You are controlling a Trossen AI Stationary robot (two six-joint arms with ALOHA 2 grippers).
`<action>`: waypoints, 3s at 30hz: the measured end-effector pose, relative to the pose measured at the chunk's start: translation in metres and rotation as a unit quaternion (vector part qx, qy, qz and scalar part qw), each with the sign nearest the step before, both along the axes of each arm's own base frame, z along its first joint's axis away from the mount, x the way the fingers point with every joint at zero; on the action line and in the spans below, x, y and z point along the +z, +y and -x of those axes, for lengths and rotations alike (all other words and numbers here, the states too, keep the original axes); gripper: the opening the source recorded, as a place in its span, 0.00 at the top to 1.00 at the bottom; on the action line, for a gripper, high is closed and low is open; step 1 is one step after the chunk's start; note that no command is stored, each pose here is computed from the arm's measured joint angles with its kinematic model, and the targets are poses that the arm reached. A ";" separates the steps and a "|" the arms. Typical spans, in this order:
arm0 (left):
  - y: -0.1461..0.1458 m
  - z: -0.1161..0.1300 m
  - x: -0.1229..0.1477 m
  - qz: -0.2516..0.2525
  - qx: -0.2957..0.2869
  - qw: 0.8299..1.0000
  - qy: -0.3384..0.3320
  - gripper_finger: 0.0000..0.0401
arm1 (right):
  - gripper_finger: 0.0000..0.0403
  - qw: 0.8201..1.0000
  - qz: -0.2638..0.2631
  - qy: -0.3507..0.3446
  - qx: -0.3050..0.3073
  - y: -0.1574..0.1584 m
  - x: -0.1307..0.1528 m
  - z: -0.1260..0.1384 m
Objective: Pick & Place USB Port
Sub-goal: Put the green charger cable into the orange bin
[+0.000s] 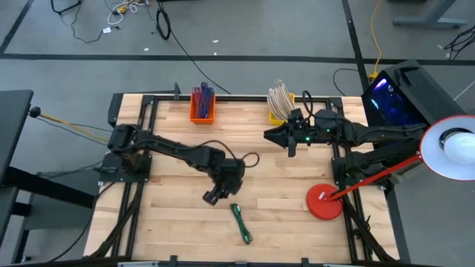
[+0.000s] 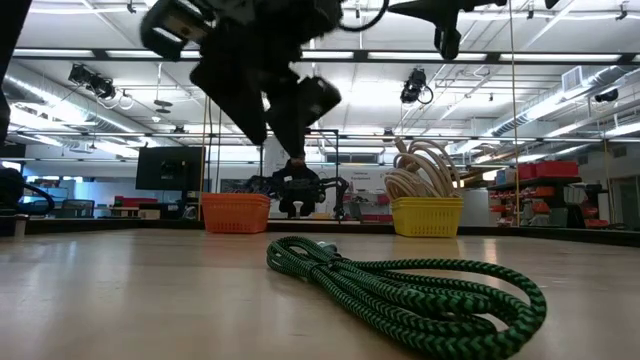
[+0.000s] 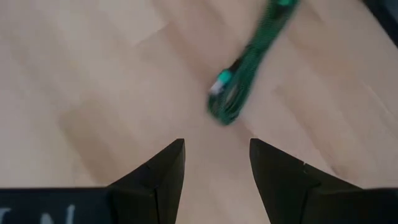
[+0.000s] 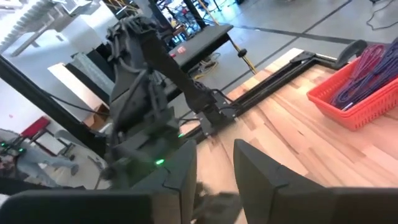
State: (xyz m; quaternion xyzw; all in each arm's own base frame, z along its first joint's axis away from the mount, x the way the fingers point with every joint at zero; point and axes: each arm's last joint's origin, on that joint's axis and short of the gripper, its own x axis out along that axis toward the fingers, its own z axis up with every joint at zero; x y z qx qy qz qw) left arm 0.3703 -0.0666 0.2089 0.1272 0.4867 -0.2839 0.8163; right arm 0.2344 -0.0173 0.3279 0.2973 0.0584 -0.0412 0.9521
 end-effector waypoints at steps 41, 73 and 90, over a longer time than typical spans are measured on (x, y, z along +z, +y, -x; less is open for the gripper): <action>-0.035 -0.022 -0.079 -0.069 -0.036 0.997 0.021 0.95 | 0.74 0.999 -0.002 0.010 -0.051 0.003 -0.002 0.000; 0.232 0.112 0.089 -0.046 0.711 0.701 -0.042 0.95 | 0.74 0.998 0.037 0.020 -0.056 -0.010 -0.003 0.001; 0.245 0.173 0.026 0.043 0.807 0.575 -0.130 0.96 | 0.74 0.998 0.044 0.020 -0.041 -0.009 -0.003 0.001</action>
